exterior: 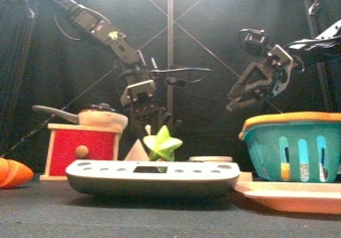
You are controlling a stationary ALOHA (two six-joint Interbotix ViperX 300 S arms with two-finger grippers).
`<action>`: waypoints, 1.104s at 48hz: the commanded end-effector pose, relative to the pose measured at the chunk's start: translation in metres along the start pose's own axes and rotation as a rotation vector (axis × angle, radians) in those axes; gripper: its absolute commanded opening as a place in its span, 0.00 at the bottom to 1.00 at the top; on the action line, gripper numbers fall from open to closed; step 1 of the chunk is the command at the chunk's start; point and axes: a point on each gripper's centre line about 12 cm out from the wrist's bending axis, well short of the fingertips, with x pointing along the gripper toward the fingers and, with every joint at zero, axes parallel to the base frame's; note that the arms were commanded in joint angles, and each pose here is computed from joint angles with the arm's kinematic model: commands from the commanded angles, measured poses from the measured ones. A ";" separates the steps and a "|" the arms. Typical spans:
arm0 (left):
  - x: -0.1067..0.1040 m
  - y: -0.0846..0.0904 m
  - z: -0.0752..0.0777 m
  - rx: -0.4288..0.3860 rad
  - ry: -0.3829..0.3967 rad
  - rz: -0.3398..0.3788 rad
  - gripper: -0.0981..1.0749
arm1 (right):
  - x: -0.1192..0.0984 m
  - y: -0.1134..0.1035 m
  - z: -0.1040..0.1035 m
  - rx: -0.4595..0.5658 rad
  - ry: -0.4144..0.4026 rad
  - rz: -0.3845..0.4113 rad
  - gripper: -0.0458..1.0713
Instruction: Grab starfruit bottom
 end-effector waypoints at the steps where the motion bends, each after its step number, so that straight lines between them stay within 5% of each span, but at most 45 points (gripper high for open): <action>1: -0.007 0.004 0.007 -0.019 -0.029 0.006 0.90 | 0.000 0.000 0.011 -0.002 -0.034 0.003 0.89; 22: 0.001 0.004 0.003 -0.061 -0.004 0.005 0.72 | 0.000 0.000 0.011 -0.002 -0.034 0.005 0.89; 53: 0.005 0.005 0.001 -0.070 0.005 0.003 0.86 | 0.001 0.000 0.011 -0.002 -0.029 0.004 0.89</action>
